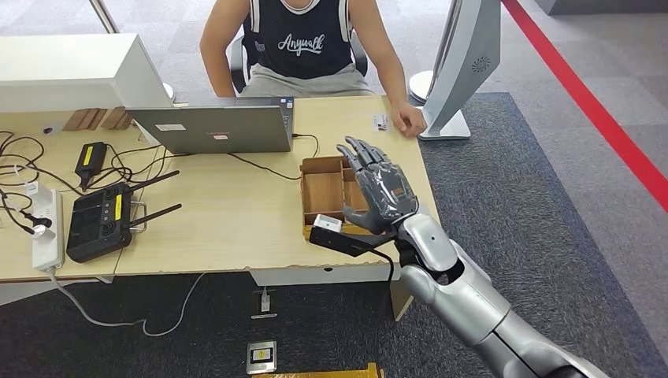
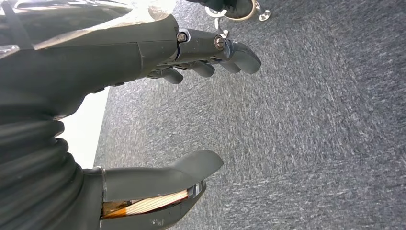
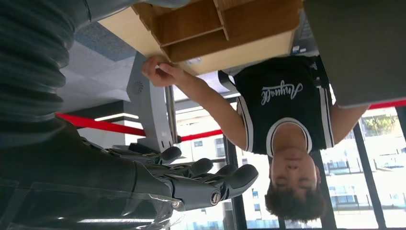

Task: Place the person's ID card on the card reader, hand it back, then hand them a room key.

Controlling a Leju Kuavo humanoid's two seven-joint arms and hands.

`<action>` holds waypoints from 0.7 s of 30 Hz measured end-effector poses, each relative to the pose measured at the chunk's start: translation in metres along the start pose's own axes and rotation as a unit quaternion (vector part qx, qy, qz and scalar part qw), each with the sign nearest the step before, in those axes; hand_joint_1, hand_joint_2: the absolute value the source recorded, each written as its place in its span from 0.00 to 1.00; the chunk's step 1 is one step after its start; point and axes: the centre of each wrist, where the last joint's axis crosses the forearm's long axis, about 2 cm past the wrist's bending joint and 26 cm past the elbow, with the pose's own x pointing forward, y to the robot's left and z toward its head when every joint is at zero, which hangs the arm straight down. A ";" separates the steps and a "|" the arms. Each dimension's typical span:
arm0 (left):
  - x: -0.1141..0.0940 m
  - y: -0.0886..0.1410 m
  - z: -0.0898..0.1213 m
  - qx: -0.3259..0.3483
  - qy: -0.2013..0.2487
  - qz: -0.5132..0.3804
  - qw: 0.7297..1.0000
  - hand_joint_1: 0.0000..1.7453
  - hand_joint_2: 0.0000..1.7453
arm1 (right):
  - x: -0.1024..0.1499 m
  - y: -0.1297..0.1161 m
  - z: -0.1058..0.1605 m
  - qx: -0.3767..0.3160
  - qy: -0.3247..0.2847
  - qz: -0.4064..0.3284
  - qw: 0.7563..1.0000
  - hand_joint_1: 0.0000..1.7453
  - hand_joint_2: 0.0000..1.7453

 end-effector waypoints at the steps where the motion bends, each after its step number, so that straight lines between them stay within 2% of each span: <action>1: 0.000 0.000 0.000 0.000 0.000 0.000 1.000 0.00 1.00 | -0.002 0.002 0.001 0.012 0.004 0.001 1.000 0.00 1.00; 10: 0.000 0.000 0.000 0.000 0.003 0.000 1.000 0.00 1.00 | -0.017 0.020 0.006 0.063 0.030 0.010 0.998 0.00 1.00; 21: 0.000 0.000 0.000 0.000 0.005 0.000 1.000 0.00 1.00 | -0.021 0.027 0.009 0.098 0.037 0.018 0.994 0.00 1.00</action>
